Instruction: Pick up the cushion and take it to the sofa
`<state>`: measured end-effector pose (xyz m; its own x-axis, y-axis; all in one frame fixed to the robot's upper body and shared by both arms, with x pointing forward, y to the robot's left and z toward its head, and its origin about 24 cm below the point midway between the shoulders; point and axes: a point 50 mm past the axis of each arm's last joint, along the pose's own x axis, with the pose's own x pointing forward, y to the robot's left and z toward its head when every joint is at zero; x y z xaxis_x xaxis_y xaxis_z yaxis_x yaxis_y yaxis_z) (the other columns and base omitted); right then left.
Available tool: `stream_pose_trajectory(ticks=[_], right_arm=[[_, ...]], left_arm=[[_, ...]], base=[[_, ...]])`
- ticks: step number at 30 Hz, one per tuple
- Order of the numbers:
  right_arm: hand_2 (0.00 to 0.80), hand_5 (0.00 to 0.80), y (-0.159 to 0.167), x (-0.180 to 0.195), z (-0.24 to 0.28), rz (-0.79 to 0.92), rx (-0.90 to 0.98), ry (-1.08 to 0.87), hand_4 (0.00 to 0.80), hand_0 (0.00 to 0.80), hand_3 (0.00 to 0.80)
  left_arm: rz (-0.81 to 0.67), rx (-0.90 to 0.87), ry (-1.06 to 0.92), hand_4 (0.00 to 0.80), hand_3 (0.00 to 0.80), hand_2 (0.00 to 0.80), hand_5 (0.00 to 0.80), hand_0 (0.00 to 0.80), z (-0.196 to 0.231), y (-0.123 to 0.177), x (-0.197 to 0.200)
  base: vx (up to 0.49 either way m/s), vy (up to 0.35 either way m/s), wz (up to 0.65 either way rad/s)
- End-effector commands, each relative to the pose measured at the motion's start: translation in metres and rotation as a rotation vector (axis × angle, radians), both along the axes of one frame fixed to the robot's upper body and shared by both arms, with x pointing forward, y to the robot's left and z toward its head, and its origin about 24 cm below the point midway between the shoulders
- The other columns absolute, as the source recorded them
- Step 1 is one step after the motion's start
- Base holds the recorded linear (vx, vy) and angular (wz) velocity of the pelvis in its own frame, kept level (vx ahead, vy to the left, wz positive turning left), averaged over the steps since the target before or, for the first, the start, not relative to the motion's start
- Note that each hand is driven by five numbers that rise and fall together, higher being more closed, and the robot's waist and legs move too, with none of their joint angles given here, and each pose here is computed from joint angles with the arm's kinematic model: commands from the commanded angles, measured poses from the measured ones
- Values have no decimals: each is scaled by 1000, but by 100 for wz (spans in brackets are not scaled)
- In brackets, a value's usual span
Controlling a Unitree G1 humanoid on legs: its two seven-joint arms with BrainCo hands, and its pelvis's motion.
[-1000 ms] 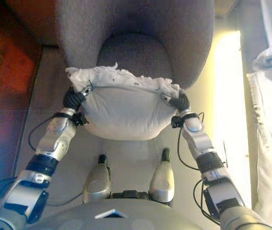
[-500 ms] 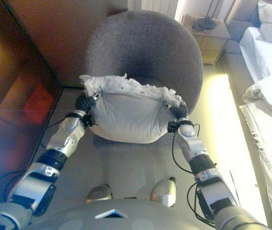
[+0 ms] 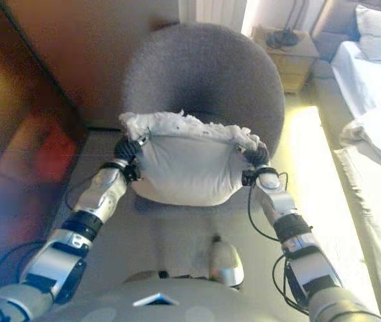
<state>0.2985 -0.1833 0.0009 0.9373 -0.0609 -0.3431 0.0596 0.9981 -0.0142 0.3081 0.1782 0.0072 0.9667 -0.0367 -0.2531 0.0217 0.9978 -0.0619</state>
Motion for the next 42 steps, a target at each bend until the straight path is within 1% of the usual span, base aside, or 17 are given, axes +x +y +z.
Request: stream_pose_trajectory(ticks=[1,5,9,14,20,24,28,30,33,38,42], right_arm=[[800,800,-1,23,43,16,50,-181,800,800,800],[800,800,8,23,45,76,19,-193,800,800,800],[800,800,7,19,41,69,29,-193,800,800,800],[800,800,2,26,49,16,39,-202,800,800,800],[800,800,4,31,54,-37,24,-212,800,800,800],[800,800,-1,30,49,-109,22,-187,800,800,800],[800,800,-4,29,44,-176,12,-177,800,800,800],[800,800,-7,30,44,-196,11,-168,800,800,800],[800,800,-9,36,50,-164,-33,-164,800,800,800],[800,800,-31,54,73,-163,-106,-153,800,800,800],[800,800,-32,64,85,-194,-120,-151,800,800,800]], left_arm=[[12,-74,-214,800,800,800,800,800,42,-2,13],[51,-79,-226,800,800,800,800,800,45,5,10],[67,-84,-229,800,800,800,800,800,45,10,6],[56,-88,-239,800,800,800,800,800,50,12,10],[52,-104,-228,800,800,800,800,800,50,5,18],[66,-79,-207,800,800,800,800,800,46,6,18],[25,-36,-218,800,800,800,800,800,51,-2,23],[22,-48,-210,800,800,800,800,800,52,-3,23],[59,-64,-193,800,800,800,800,800,54,0,23],[81,-57,-145,800,800,800,800,800,51,-5,25],[72,-53,-137,800,800,800,800,800,56,-11,32]], base=[[213,-107,37],[211,-173,13],[248,-53,-33],[232,163,-16],[180,194,-8],[84,144,-25],[98,110,-14],[182,-74,-16],[146,-162,-34],[113,-102,23],[-13,-93,23]])
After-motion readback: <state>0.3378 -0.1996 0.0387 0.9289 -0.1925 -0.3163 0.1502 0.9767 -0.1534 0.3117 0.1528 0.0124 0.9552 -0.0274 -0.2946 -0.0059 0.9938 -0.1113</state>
